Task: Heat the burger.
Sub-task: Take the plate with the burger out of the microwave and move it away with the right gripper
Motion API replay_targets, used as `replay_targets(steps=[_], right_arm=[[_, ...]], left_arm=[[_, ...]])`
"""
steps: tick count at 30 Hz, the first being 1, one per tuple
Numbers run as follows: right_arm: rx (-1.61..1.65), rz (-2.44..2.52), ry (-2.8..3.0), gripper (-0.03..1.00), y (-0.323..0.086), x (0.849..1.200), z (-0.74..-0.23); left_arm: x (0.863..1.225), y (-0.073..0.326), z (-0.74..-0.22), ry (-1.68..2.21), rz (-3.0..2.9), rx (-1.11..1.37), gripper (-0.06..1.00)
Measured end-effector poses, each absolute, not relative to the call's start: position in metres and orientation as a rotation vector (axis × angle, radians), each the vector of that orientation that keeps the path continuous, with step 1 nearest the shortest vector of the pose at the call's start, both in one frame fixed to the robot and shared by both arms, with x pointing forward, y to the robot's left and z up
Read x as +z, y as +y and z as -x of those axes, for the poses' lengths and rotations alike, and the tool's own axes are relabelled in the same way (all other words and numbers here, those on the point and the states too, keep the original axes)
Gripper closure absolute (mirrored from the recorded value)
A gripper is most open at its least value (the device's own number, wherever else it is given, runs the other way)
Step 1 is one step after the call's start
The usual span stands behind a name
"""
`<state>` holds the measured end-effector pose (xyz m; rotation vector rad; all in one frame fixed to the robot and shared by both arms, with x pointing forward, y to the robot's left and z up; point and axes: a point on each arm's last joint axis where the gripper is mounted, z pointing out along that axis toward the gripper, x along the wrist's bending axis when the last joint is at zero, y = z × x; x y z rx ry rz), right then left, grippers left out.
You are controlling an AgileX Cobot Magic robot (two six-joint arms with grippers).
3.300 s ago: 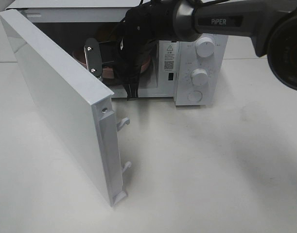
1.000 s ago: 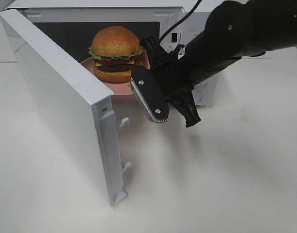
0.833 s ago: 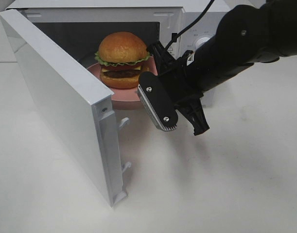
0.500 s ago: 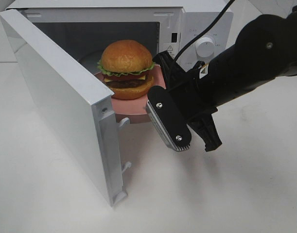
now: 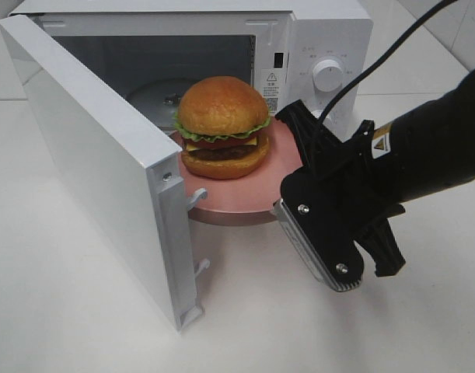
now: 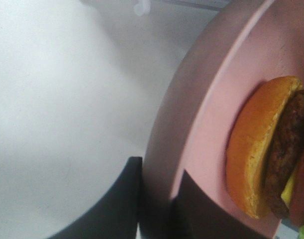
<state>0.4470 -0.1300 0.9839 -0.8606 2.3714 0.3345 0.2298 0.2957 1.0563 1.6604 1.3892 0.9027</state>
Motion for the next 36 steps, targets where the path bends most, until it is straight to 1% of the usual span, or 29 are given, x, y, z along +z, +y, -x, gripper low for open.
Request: replay_targets(steps=[15, 17, 23, 25, 28, 36], right_arm=[[0.302, 0.812, 2.358, 0.82, -0.169, 0.992, -0.402], [0.277, 0.804, 2.365, 0.82, -0.179, 0.998, -0.392], [0.269, 0.767, 2.358, 0.82, -0.187, 1.007, -0.384], [0.263, 0.734, 2.342, 0.82, -0.195, 1.016, -0.377], [0.26, 0.726, 2.342, 0.82, -0.197, 1.017, -0.376], [0.221, 0.606, 2.354, 0.82, -0.217, 1.031, -0.359]], left_arm=[[1.056, 0.296, -0.23, 1.389, -1.66, 0.903, -0.04], [1.056, 0.296, -0.23, 1.389, -1.66, 0.903, -0.04], [1.056, 0.296, -0.23, 1.389, -1.66, 0.903, -0.04], [1.056, 0.296, -0.23, 1.389, -1.66, 0.903, -0.04], [1.056, 0.296, -0.23, 1.389, -1.66, 0.903, -0.04], [1.056, 0.296, -0.23, 1.389, -1.66, 0.903, -0.04]])
